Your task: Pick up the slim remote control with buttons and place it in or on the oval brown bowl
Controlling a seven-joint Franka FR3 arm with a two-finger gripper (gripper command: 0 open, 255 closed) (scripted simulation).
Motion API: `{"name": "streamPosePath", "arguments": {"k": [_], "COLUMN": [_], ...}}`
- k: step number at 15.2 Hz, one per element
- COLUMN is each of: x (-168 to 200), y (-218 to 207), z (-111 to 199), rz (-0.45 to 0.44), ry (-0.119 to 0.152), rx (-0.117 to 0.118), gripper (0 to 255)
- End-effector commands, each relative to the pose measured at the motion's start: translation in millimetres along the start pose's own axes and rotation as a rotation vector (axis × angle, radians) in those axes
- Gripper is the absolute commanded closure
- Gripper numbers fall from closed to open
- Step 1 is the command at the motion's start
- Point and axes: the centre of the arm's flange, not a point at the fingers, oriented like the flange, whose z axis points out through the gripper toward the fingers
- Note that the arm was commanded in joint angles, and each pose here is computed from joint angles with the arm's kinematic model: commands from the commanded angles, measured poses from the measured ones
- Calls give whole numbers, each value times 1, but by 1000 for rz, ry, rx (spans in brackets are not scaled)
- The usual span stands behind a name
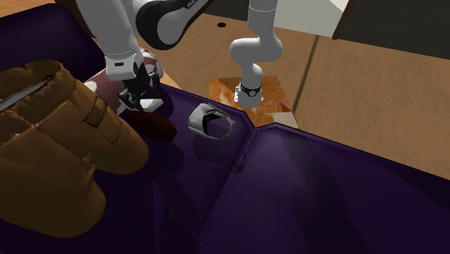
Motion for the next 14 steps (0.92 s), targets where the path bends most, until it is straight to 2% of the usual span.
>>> {"name": "streamPosePath", "arguments": {"k": [1, 10, 14], "x": [-2, -1, -1], "y": [0, 0, 0], "z": [11, 59, 59], "rz": [0, 0, 0], "ry": [0, 0, 0], "rx": [1, 1, 1], "gripper": [255, 255, 255]}}
